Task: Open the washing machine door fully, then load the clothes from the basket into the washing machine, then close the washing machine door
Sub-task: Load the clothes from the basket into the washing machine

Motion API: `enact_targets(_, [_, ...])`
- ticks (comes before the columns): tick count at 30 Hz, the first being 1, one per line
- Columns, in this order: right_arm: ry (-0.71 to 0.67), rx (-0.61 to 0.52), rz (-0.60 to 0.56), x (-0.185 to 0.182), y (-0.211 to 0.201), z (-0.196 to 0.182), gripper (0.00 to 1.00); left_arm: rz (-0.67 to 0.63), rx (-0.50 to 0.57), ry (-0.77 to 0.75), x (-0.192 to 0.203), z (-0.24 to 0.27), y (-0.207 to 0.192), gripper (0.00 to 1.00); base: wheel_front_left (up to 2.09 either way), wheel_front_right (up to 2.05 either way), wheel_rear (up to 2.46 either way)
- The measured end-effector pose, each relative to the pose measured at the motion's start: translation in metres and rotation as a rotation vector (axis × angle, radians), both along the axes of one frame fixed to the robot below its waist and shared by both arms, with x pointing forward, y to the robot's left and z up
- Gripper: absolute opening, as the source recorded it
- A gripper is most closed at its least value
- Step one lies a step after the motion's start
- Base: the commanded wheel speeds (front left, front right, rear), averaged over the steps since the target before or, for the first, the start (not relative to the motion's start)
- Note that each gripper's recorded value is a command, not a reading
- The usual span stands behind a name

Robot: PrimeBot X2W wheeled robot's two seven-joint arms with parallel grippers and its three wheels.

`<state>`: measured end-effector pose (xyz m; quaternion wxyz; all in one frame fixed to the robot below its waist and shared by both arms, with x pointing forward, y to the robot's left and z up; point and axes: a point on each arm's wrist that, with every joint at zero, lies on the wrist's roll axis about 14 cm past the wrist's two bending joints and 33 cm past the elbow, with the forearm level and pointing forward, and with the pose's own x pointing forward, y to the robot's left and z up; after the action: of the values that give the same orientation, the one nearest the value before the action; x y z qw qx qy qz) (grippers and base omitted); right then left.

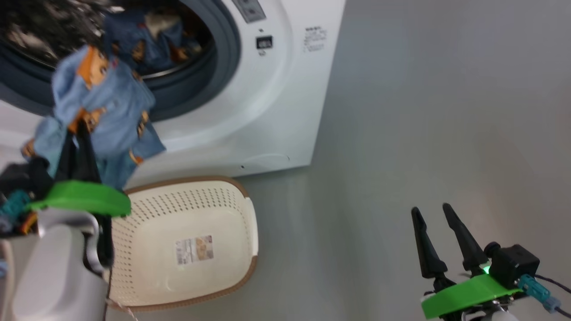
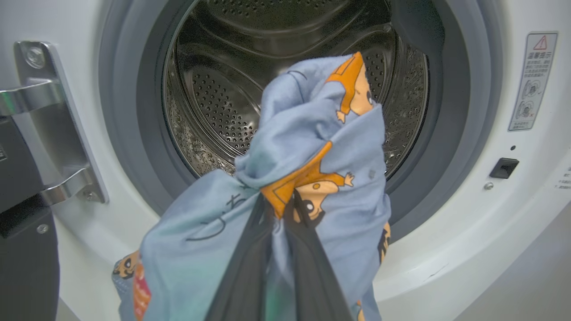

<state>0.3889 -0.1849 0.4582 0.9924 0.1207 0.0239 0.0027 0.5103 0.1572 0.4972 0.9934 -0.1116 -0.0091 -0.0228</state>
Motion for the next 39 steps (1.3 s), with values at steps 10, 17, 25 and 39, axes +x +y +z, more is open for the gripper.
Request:
enact_targets(10, [0.053, 0.020, -0.055, 0.018, -0.018, -0.022, 1.00, -0.056, 0.107, 0.003, 0.089, -0.015, -0.018, 0.00, 0.00, 0.00, 0.00])
enact_targets(17, [0.119, 0.033, -0.104, 0.010, -0.032, -0.043, 1.00, -0.081, 0.162, 0.026, 0.136, -0.034, -0.030, 0.00, 0.00, 0.00, 0.00])
enact_targets(25, [0.180, 0.026, -0.115, 0.004, -0.035, -0.060, 1.00, -0.087, 0.197, 0.014, 0.184, -0.043, -0.039, 0.00, 0.00, 0.00, 0.00])
enact_targets(39, [0.236, -0.013, -0.117, 0.003, -0.038, -0.075, 1.00, -0.131, 0.263, -0.106, 0.266, -0.021, -0.059, 0.00, 0.00, 0.00, 0.00])
